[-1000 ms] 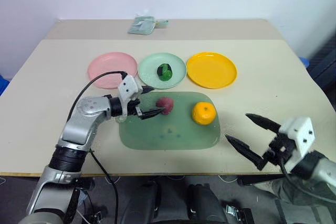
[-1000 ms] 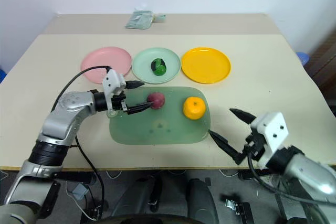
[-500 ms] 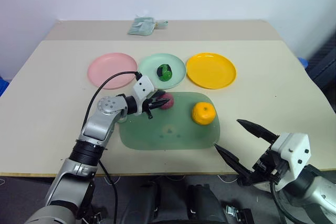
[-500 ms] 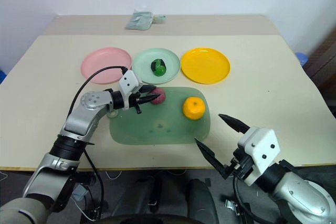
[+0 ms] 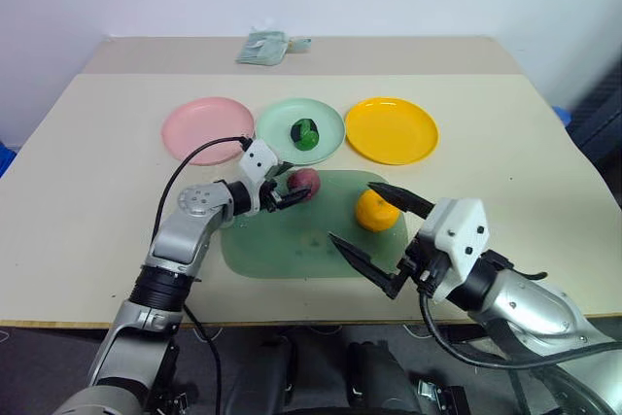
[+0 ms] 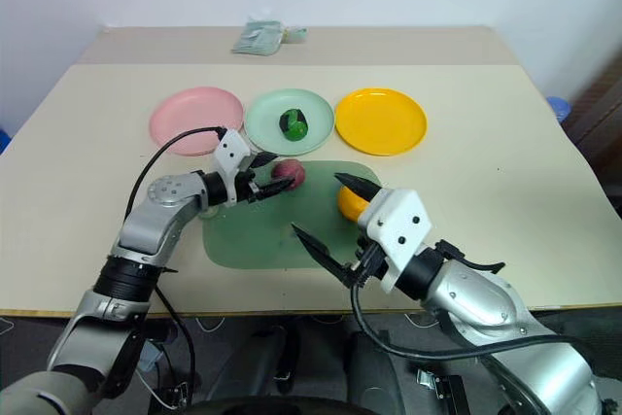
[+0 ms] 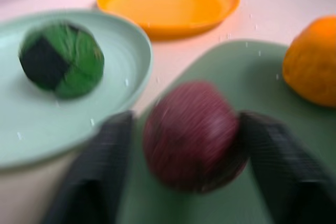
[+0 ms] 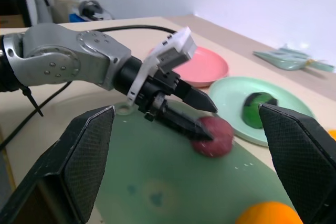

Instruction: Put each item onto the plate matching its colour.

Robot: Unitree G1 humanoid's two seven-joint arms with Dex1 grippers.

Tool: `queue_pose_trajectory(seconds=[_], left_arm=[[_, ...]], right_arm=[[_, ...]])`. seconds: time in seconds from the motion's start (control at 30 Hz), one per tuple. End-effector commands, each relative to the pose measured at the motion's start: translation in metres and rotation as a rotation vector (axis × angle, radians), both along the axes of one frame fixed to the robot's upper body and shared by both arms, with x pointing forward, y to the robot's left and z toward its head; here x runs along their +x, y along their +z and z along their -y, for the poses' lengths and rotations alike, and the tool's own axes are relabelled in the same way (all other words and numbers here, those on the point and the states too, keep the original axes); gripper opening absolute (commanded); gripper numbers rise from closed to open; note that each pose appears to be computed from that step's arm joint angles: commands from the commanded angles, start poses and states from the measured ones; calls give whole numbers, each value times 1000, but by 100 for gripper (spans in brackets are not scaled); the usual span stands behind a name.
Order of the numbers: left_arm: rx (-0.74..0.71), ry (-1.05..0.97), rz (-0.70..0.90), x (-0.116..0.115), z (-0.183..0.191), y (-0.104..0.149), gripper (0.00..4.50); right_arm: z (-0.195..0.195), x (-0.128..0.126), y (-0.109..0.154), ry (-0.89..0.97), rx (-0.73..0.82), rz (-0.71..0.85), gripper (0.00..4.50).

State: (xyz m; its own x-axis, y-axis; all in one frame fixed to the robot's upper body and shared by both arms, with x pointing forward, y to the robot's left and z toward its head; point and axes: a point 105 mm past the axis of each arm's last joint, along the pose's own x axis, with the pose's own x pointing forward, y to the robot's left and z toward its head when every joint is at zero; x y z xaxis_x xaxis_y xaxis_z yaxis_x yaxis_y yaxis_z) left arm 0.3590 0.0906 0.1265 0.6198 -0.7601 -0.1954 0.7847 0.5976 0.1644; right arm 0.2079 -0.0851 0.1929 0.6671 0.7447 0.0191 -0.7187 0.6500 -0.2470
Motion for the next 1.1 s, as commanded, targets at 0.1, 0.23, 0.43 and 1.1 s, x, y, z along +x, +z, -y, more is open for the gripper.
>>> queue_pose_trajectory(seconds=[0.1, 0.23, 0.43, 1.1], left_arm=[[-39, -11, 52, -5, 1, 20, 444], [-8, -33, 33, -8, 4, 14, 444], [37, -11, 30, -2, 6, 4, 444], [7, 41, 21, 12, 29, -10, 273]], right_arm=[[10, 0, 4, -6, 5, 22, 450], [10, 0, 4, -6, 9, 21, 450], [11, 0, 4, -13, 13, 22, 450], [11, -1, 5, -29, 10, 32, 450]])
